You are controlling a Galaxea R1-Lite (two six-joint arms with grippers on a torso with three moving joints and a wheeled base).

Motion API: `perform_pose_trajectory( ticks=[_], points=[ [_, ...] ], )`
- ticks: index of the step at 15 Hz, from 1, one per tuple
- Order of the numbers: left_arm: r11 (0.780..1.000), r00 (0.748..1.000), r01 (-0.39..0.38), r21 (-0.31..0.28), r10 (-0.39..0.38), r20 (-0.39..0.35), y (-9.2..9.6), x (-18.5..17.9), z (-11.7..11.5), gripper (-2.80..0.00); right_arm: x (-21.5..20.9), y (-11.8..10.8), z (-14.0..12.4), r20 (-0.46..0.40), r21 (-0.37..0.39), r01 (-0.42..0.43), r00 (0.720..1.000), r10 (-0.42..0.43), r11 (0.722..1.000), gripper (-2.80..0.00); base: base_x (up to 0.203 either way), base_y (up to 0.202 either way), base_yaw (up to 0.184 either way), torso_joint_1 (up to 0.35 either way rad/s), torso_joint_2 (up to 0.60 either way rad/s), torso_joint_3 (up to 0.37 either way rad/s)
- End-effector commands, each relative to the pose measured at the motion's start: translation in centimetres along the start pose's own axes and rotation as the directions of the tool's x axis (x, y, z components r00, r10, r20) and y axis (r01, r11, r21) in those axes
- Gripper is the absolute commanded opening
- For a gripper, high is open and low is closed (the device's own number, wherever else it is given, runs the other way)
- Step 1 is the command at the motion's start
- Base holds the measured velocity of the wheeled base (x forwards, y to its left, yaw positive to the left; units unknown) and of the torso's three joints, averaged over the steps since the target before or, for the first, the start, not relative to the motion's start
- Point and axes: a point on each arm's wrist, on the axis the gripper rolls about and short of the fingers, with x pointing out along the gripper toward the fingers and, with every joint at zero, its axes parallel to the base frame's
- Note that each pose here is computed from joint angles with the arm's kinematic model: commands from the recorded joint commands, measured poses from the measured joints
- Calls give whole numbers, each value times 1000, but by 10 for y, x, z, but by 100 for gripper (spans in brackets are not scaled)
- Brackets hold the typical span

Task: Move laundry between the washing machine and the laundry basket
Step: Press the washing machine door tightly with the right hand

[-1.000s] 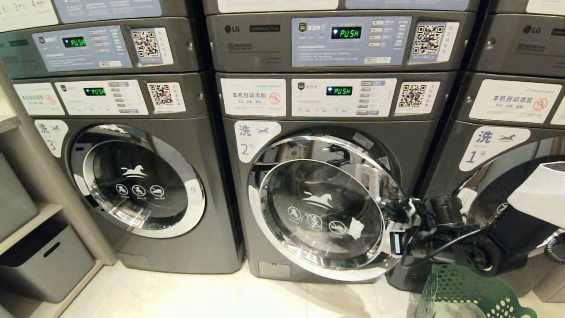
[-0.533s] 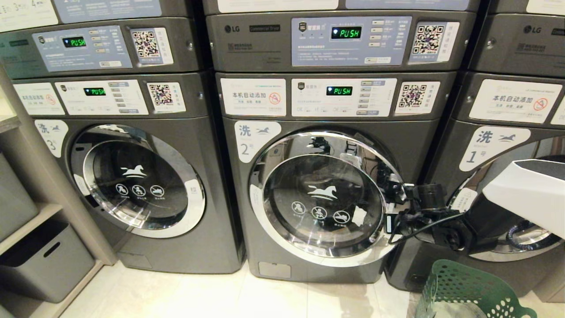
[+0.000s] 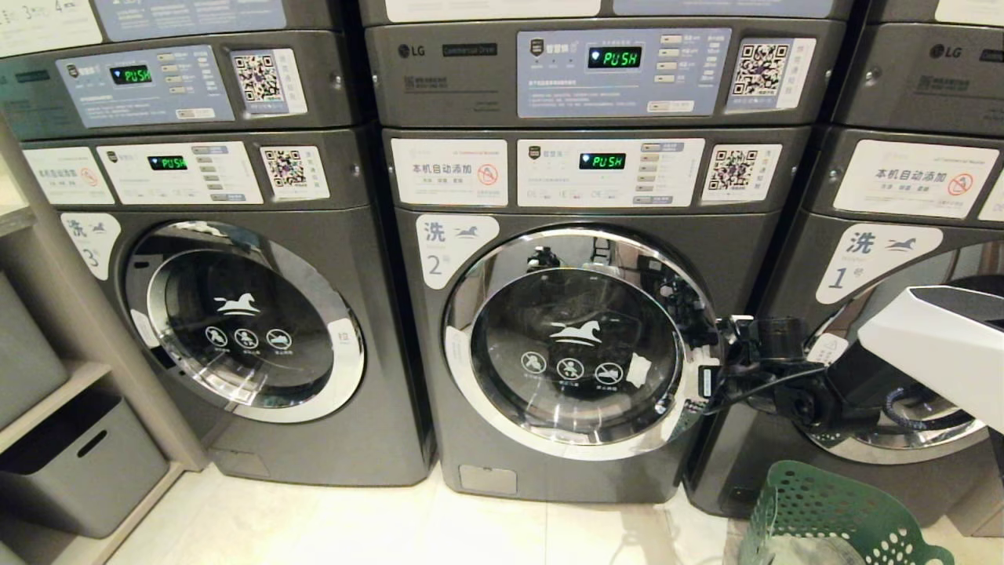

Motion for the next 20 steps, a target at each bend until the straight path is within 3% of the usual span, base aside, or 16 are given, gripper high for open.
perform_pose_trajectory(
  ticks=[1, 6, 10, 12, 14, 17, 20],
  points=[
    [996, 997, 78, 38, -79, 19, -2, 8, -6, -280, 10, -14, 1, 13, 14, 22, 1000, -23, 1000, -280, 0, 0, 0, 0, 0, 0],
    [996, 996, 91, 0, -91, -3, -2, 10, -5, -280, 14, -12, 2, 23, 21, -10, 1000, 9, 1000, -280, 0, 0, 0, 0, 0, 0],
    [997, 997, 78, 12, -78, -2, -2, 10, -6, -280, 18, -12, 5, 37, 21, -37, 999, 36, 999, -280, 0, 0, 0, 0, 0, 0],
    [998, 999, 41, 41, -41, -2, -1, 11, -13, -280, 25, -11, 10, 62, 21, -41, 997, 40, 999, -280, 0, 0, 0, 0, 0, 0],
    [998, 999, -53, 31, 53, 13, 1, 17, -17, -280, 35, -10, 15, 85, 15, -72, 994, 70, 997, -280, 0, 0, 0, 0, 0, 0],
    [999, 999, -52, -12, 52, 8, 1, 17, -17, -280, 50, -10, 18, 92, 13, -86, 992, 85, 996, -280, 0, 0, 0, 0, 0, 0],
    [998, 998, -54, -17, 55, 12, 1, 17, -17, -280, 58, -6, 17, 99, 6, -92, 991, 91, 996, -280, 0, 0, 0, 0, 0, 0]
  ],
)
